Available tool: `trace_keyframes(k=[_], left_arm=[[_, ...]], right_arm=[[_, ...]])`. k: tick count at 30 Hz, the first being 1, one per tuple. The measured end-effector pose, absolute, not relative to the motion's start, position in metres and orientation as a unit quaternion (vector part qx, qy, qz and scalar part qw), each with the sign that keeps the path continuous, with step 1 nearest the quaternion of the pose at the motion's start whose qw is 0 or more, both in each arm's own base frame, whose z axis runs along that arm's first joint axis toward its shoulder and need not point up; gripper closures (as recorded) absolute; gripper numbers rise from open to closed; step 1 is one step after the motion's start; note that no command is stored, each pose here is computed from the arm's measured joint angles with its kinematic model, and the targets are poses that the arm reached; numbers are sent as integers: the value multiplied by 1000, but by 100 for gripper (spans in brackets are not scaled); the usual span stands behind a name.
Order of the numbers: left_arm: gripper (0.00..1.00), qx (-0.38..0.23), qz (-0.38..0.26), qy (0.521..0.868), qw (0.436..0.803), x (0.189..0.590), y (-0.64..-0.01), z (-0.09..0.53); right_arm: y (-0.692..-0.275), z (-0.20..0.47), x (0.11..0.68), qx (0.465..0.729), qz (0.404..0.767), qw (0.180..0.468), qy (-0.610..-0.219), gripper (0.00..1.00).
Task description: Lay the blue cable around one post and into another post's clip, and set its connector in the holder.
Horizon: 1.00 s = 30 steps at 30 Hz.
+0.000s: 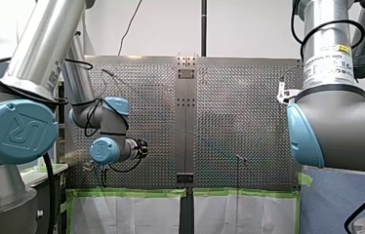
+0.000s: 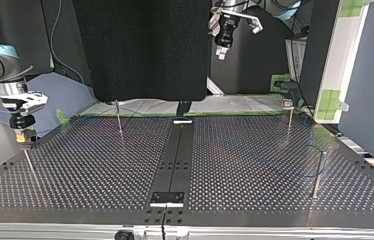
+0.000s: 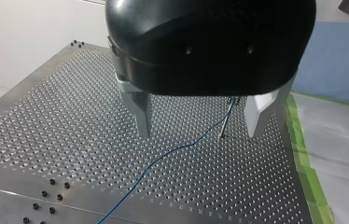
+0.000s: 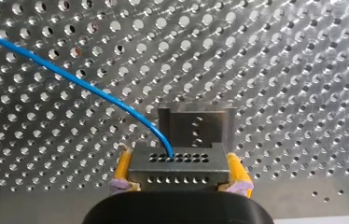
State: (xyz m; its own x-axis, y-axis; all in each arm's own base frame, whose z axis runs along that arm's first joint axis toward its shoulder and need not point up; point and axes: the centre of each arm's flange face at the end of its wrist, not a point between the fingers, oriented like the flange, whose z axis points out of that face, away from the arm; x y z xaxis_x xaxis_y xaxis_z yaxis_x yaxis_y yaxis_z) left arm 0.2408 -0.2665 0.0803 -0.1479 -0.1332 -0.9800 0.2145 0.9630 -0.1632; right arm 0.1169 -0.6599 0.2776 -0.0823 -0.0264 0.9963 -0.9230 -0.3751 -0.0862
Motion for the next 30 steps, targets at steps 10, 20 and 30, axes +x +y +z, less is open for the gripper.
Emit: trace_keyframes(k=[10,20,30], left_arm=[[1,26,-131,747,652,241,-266,80],[1,23,-128,747,652,241,-265,80],[1,23,-127,747,652,241,-265,80]], right_arm=[[-665,275,119,571,615,361,-406,100],[-671,282,120,570,624,356,-398,100],[-672,284,120,570,627,351,-398,100]])
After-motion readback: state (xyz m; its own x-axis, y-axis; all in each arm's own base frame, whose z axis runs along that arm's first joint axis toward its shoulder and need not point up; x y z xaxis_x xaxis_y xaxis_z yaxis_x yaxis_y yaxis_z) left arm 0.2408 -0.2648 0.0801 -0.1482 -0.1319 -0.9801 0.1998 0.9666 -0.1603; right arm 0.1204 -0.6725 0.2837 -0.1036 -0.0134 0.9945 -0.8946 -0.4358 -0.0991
